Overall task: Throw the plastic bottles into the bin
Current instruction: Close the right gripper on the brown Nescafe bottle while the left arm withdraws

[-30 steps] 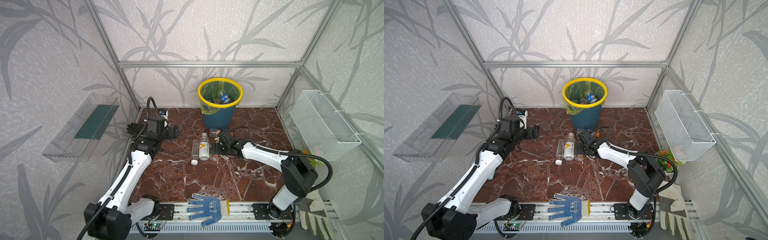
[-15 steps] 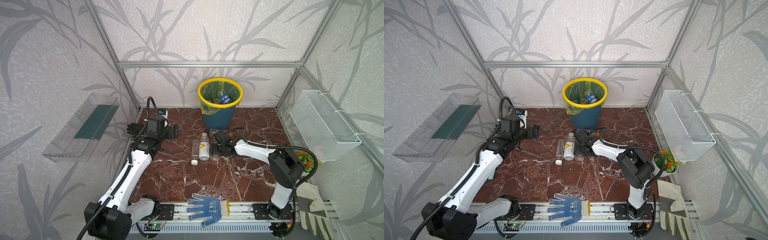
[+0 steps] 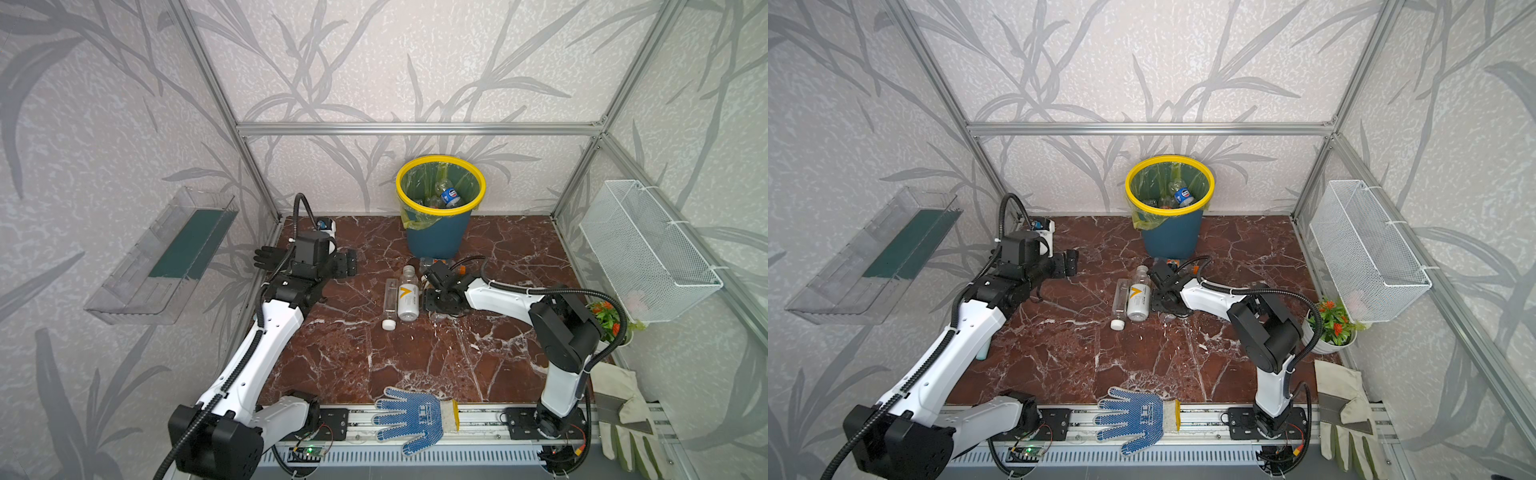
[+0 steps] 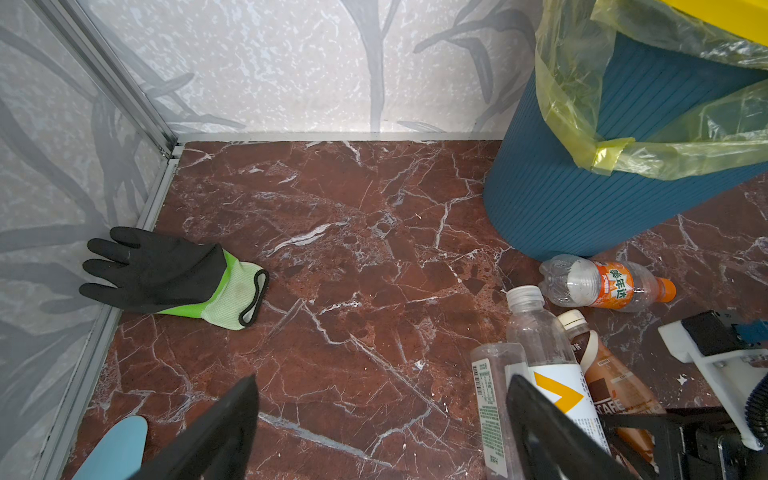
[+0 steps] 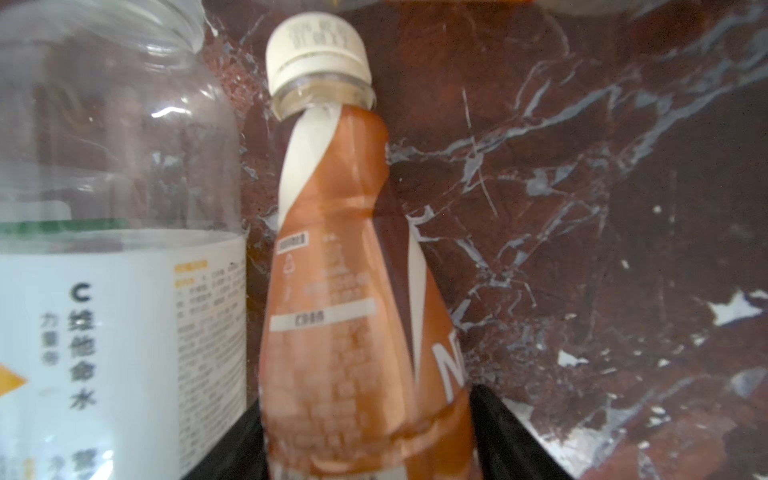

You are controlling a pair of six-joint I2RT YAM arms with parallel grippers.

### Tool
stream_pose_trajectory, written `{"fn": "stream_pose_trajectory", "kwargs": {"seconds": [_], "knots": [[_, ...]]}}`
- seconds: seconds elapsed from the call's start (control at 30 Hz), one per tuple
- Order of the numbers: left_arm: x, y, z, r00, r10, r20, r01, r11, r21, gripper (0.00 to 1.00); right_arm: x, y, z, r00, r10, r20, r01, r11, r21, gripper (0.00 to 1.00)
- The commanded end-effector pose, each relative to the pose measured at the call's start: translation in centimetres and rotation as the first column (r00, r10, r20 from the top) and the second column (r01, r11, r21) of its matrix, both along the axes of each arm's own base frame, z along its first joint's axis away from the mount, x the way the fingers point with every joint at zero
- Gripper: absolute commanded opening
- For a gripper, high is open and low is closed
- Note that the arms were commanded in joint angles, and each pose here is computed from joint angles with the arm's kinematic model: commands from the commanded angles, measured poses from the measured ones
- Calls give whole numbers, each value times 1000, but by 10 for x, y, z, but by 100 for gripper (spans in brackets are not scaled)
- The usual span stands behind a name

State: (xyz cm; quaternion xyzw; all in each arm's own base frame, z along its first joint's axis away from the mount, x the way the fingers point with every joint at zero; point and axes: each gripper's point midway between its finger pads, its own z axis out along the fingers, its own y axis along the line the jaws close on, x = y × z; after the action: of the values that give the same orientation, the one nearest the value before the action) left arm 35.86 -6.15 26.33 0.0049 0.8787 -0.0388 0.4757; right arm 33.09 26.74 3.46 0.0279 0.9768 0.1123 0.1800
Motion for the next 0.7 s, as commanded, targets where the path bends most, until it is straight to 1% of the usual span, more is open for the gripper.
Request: {"fn": "stream_pose_trajectory", "kwargs": {"seconds": [0.0, 0.1, 0.27, 0.3, 0.33, 0.4, 0.43, 0.6, 0.67], "knots": [[2, 0, 12, 1000, 2, 23, -1, 1000, -9, 92, 3, -10, 7, 1000, -10, 12, 10, 1000, -27, 64], [2, -1, 11, 1000, 0, 22, 0, 1000, -10, 92, 4, -13, 13, 1000, -3, 27, 4, 1000, -26, 58], [3, -1, 10, 1000, -3, 18, 3, 1000, -12, 91, 10, -13, 34, 996, 55, 73, -55, 998, -2, 51], [3, -2, 10, 1000, -4, 18, 5, 1000, -14, 91, 12, -13, 39, 995, 53, 85, -54, 998, 10, 51], [3, -2, 10, 1000, -5, 17, 5, 1000, -16, 91, 13, -14, 46, 990, 86, 108, -87, 996, 9, 51], [3, -3, 8, 1000, -6, 13, 6, 1000, -16, 91, 14, -13, 56, 984, 110, 143, -114, 993, 18, 51], [4, -3, 8, 1000, -7, 13, 8, 1000, -16, 91, 14, -12, 72, 976, 120, 183, -129, 991, 37, 51], [5, -4, 4, 1000, -12, 4, 12, 1000, -18, 91, 10, -16, 103, 955, 126, 268, -150, 986, 71, 51], [6, -4, 1, 1000, -12, -4, 12, 1000, -16, 91, 9, -22, 119, 935, 116, 335, -149, 986, 75, 51]]}}
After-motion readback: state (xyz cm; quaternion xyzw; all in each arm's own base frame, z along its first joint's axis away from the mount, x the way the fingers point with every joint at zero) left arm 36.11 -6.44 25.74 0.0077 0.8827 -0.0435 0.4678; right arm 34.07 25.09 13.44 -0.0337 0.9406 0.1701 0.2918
